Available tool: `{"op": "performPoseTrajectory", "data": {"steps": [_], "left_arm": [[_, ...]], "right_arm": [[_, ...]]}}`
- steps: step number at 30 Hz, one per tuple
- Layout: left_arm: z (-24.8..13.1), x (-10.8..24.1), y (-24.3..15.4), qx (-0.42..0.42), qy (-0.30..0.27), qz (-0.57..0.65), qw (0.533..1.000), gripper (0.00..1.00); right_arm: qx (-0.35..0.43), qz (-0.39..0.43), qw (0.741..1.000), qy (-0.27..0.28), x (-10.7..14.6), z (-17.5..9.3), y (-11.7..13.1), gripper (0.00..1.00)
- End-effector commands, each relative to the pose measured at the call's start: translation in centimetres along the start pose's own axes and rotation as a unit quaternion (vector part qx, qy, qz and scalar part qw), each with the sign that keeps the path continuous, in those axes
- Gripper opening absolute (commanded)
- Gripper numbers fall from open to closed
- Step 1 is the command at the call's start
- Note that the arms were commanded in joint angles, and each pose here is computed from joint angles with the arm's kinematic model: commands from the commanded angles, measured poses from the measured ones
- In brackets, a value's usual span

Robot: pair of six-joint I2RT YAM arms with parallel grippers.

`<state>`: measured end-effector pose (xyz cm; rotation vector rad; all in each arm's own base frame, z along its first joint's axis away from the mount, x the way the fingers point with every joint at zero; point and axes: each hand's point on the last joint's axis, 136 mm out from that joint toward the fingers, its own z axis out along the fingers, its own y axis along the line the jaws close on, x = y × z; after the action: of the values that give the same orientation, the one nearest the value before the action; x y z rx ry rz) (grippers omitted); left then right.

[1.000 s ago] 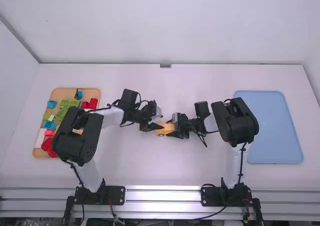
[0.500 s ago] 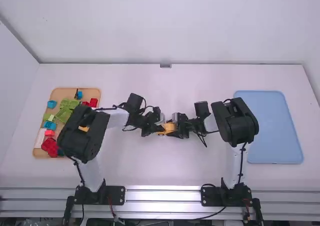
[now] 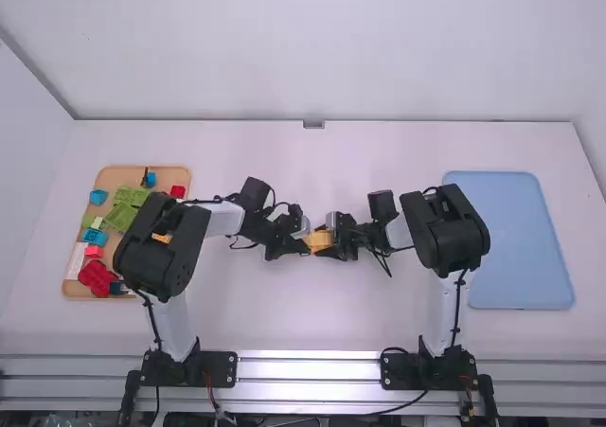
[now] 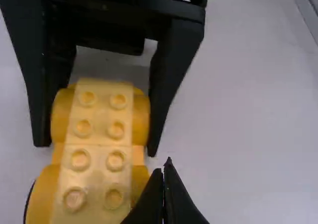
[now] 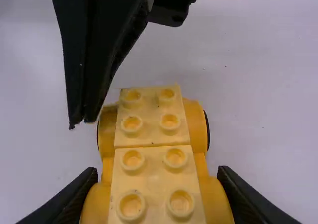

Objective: Assemble lego blocks to make yellow taxi

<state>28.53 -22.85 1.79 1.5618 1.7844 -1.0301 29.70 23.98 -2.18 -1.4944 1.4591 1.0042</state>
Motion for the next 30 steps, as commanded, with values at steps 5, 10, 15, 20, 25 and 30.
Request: {"op": "performPoseTrajectory", "data": {"steps": [5,10,15,20,25,30], "left_arm": [[-0.9,-3.2,1.4,-0.030,-0.035,0.067,0.997,0.02],[-0.1,-2.2,2.7,-0.063,-0.026,0.044,0.997,0.02],[0.4,1.2,2.4,-0.075,0.027,0.001,0.997,0.02],[0.5,3.1,1.7,-0.077,0.058,0.003,0.995,0.02],[0.5,3.4,3.1,-0.113,0.076,-0.010,0.991,0.02],[-0.5,0.1,3.9,-0.116,0.022,0.021,0.993,0.02]], "right_arm": [[-0.002,0.011,1.000,0.006,0.7,0.2,0.2,0.43],[-0.002,0.010,1.000,0.006,0.7,0.2,0.2,0.43],[-0.002,0.011,1.000,0.006,0.7,0.2,0.2,0.43],[-0.002,0.009,1.000,0.006,0.6,0.2,0.2,0.43],[-0.002,0.010,1.000,0.006,0.6,0.2,0.2,0.44],[-0.001,0.007,1.000,0.006,0.6,0.2,0.1,0.45]]}}
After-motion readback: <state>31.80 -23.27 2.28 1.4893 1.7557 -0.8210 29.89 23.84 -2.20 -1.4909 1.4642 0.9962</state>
